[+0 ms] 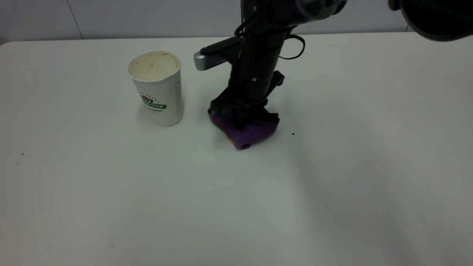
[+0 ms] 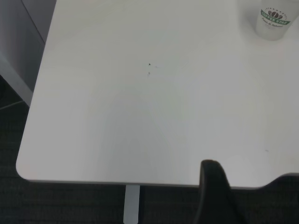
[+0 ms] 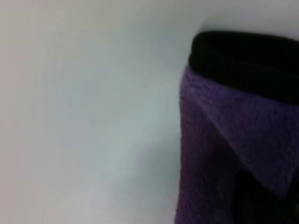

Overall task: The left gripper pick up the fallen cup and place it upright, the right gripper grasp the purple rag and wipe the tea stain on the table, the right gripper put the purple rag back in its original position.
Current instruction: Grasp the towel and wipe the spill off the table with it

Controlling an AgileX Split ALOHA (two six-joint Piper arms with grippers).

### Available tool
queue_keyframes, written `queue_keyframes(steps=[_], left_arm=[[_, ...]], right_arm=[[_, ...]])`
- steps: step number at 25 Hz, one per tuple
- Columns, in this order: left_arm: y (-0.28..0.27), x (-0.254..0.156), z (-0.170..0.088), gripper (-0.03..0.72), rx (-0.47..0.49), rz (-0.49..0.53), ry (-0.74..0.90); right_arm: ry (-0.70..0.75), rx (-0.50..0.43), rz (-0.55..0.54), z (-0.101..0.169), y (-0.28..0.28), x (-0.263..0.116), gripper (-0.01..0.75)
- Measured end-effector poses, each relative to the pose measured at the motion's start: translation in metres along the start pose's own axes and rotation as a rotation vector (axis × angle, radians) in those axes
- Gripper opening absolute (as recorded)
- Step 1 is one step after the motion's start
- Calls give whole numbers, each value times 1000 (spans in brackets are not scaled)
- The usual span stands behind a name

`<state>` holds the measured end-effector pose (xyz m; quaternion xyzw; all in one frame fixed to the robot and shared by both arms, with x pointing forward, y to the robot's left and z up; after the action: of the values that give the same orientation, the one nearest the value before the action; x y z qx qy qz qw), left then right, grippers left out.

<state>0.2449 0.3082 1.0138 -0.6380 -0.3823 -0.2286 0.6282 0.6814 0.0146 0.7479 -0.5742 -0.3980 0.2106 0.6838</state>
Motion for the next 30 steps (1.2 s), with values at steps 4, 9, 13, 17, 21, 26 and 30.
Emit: queue_keyframes(steps=[4,9,13,17,21,26,30], left_arm=[[0,0,0,462,0,0,0],[0,0,0,462,0,0,0],[0,0,0,462,0,0,0],[0,0,0,462,0,0,0],[0,0,0,462,0,0,0],[0,0,0,462,0,0,0],[0,0,0,462,0,0,-1]], right_arm=[[-61,51,69,38,3,0,42],[-150,105,175,77,3,-6,42],[-213,80,201,86,4,-7,42],[-175,23,197,69,4,-7,42],[-80,-56,196,16,-1,-16,42],[94,-101,202,-60,-11,-41,42],[215,-113,230,-107,-21,-67,44]])
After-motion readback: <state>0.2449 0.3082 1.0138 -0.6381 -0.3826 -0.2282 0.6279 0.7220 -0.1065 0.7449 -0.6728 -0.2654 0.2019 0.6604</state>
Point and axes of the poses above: a point on each arm's last joint axis where the gripper is mounted, y pointing out along that axis toward the gripper, z along the wrist's bending axis when the last joint is at zero, x = y × z, the point moved 3 cm from there along y, pointing out along that axis toward the gripper, and after that the axes turned 11 degrees about -y, right-handed, at the moved point
